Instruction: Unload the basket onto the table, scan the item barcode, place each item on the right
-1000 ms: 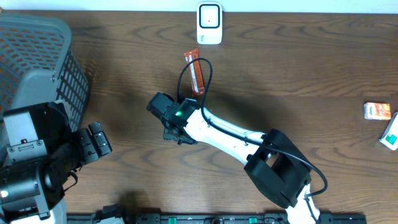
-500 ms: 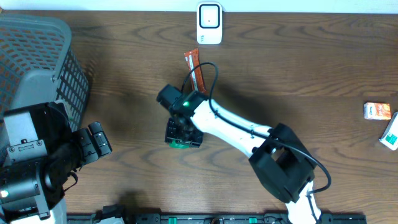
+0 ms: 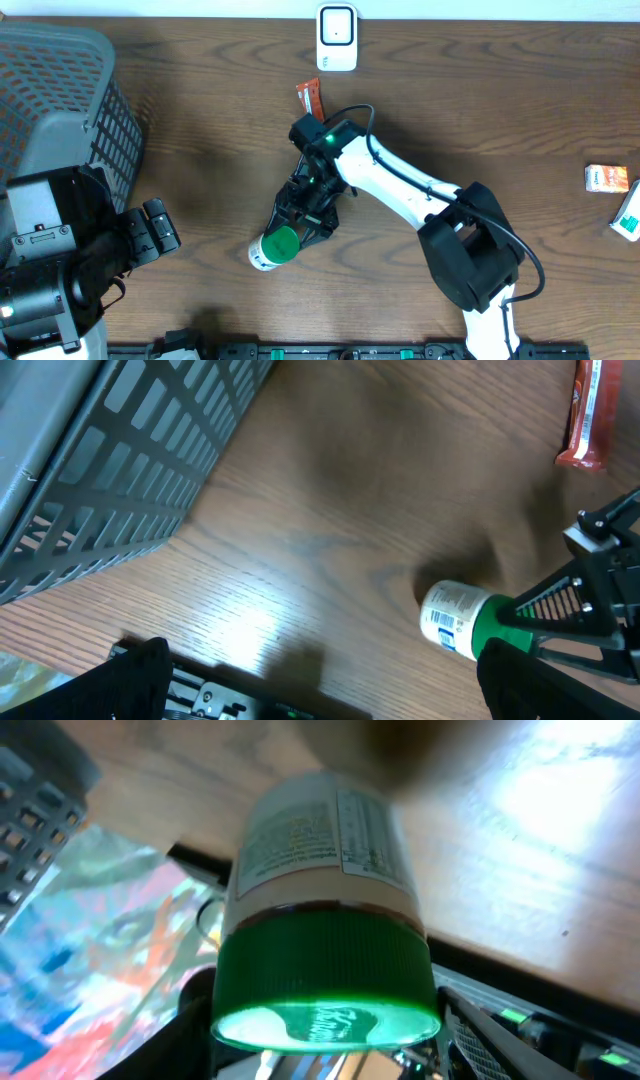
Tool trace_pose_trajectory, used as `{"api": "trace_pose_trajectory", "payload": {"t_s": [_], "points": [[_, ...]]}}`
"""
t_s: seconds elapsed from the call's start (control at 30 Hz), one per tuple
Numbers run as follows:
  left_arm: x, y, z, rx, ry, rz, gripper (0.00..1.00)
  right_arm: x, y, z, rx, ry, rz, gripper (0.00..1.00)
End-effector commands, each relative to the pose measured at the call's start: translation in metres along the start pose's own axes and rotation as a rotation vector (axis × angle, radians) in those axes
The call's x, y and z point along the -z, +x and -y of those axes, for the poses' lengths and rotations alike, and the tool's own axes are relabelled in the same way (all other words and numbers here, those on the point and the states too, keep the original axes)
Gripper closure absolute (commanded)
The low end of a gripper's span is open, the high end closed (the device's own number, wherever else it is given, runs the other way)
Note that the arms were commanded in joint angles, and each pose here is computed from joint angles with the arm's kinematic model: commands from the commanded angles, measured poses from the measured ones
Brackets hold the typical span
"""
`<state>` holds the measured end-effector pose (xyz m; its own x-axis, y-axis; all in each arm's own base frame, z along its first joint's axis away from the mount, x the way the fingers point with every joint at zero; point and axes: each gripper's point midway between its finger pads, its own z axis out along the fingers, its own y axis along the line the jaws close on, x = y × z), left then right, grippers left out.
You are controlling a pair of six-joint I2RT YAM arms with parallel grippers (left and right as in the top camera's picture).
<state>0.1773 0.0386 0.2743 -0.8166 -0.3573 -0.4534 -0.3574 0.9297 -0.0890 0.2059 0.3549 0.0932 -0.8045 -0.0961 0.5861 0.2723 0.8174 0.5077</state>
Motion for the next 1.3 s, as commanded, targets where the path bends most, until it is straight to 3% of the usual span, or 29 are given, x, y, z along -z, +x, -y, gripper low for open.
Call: {"api": "trace_pose_trajectory", "payload": {"t_s": [0.0, 0.37, 0.6, 0.77, 0.83, 1.03, 1.1, 1.17, 1.27], "points": [[-0.001, 0.002, -0.004, -0.008, -0.019, -0.005, 0.02, 0.019, 0.018, -0.023, 0.069, -0.095, -0.034, 0.47], [-0.002, 0.002, -0.003, -0.008, -0.013, -0.008, 0.02, 0.019, 0.008, 0.015, -0.018, 0.097, 0.056, 0.47], [-0.002, 0.002, -0.003, -0.008, -0.013, -0.009, 0.02, 0.020, 0.006, 0.018, -0.023, 0.109, 0.068, 0.46], [-0.002, 0.002, -0.003, -0.008, -0.013, -0.010, 0.02, 0.023, -0.003, 0.034, -0.007, 0.201, 0.127, 0.20], [-0.002, 0.002, -0.003, -0.008, -0.013, -0.010, 0.02, 0.027, -0.007, 0.050, -0.005, 0.302, 0.178, 0.15], [-0.002, 0.002, -0.003, -0.008, -0.013, -0.010, 0.02, 0.040, -0.008, 0.055, 0.071, 0.506, 0.309, 0.10], [-0.002, 0.002, -0.003, -0.008, -0.013, -0.010, 0.02, 0.044, -0.010, 0.043, 0.167, 0.538, 0.349, 0.09], [-0.002, 0.002, -0.003, -0.008, -0.013, -0.010, 0.02, 0.053, -0.014, 0.033, 0.305, 0.604, 0.400, 0.01], [-0.002, 0.002, -0.003, -0.008, -0.013, -0.010, 0.02, 0.063, -0.022, 0.030, 0.510, 0.720, 0.429, 0.01]]}}
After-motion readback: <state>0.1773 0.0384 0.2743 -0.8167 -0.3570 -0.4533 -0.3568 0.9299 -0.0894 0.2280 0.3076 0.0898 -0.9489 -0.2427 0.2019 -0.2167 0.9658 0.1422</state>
